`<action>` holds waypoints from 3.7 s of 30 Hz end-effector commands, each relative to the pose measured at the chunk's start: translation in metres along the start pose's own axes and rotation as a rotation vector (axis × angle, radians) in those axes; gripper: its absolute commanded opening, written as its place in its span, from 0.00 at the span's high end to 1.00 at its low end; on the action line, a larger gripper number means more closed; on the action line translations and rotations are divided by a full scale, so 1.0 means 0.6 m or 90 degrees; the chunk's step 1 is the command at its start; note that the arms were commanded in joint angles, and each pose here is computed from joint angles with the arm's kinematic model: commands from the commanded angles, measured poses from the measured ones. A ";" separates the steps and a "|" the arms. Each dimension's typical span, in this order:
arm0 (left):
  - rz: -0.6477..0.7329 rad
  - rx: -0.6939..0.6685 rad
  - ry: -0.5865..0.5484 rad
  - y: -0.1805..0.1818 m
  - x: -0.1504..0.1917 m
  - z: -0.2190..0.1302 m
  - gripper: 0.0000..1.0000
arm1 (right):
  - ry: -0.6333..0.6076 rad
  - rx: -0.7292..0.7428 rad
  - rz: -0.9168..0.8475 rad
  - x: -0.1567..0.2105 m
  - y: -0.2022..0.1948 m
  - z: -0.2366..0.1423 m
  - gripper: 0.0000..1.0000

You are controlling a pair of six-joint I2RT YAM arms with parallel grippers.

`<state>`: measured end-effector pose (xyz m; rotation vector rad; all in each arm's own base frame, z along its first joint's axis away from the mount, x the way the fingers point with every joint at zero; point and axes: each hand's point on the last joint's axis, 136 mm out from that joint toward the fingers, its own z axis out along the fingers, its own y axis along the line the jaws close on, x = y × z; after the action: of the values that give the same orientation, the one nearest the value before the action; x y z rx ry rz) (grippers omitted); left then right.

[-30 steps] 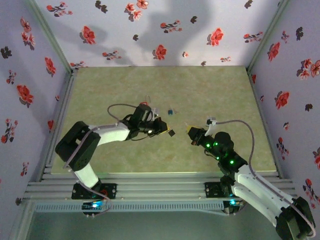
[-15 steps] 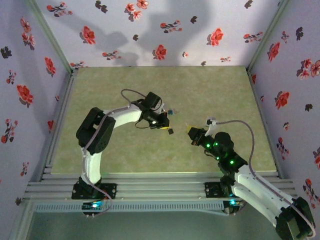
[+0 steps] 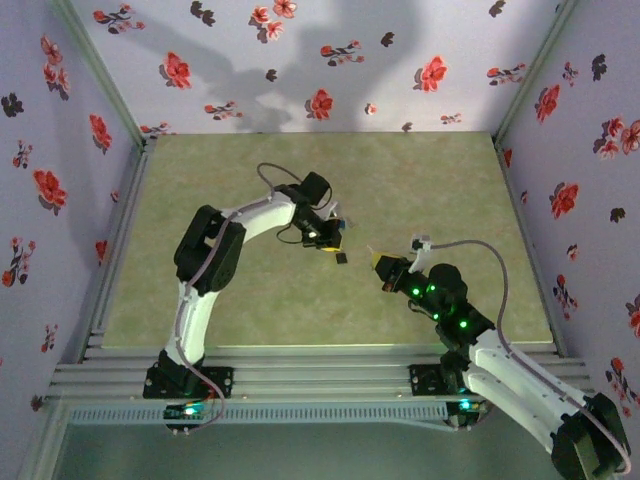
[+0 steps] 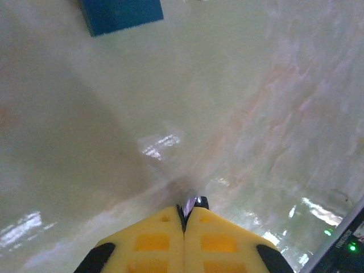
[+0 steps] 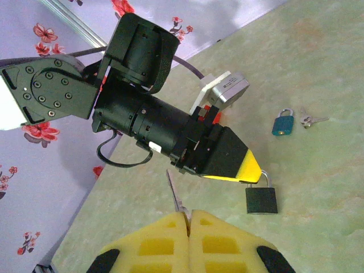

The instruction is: Lock with the key

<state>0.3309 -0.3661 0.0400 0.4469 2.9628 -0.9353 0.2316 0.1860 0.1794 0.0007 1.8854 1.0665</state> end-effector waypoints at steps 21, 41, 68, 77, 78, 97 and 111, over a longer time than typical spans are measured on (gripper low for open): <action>0.053 -0.128 0.034 0.045 -0.031 -0.026 0.70 | 0.009 -0.015 0.006 0.004 0.003 0.008 1.00; 0.135 -0.093 -0.344 -0.083 -0.029 -0.417 0.19 | 0.106 0.098 0.023 0.050 -0.060 0.076 1.00; -0.046 -0.444 -0.803 0.120 0.097 -0.639 0.00 | 0.172 0.300 0.013 0.061 -0.157 0.155 1.00; -0.046 -0.437 -0.824 0.117 0.105 -0.647 0.00 | 0.190 0.301 0.039 0.074 -0.172 0.200 1.00; -0.047 -0.437 -0.824 0.117 0.105 -0.647 0.00 | 0.196 0.297 0.042 0.076 -0.172 0.208 1.00; -0.033 -0.440 -0.824 0.113 0.105 -0.646 0.00 | 0.237 0.291 0.069 0.108 -0.187 0.254 1.00; -0.032 -0.441 -0.827 0.112 0.107 -0.649 0.00 | 0.252 0.297 0.053 0.097 -0.175 0.247 0.74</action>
<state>0.3215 -0.0820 0.3103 -0.2040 1.8820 -0.0369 0.3443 0.2438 0.0280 0.1592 2.4910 0.6978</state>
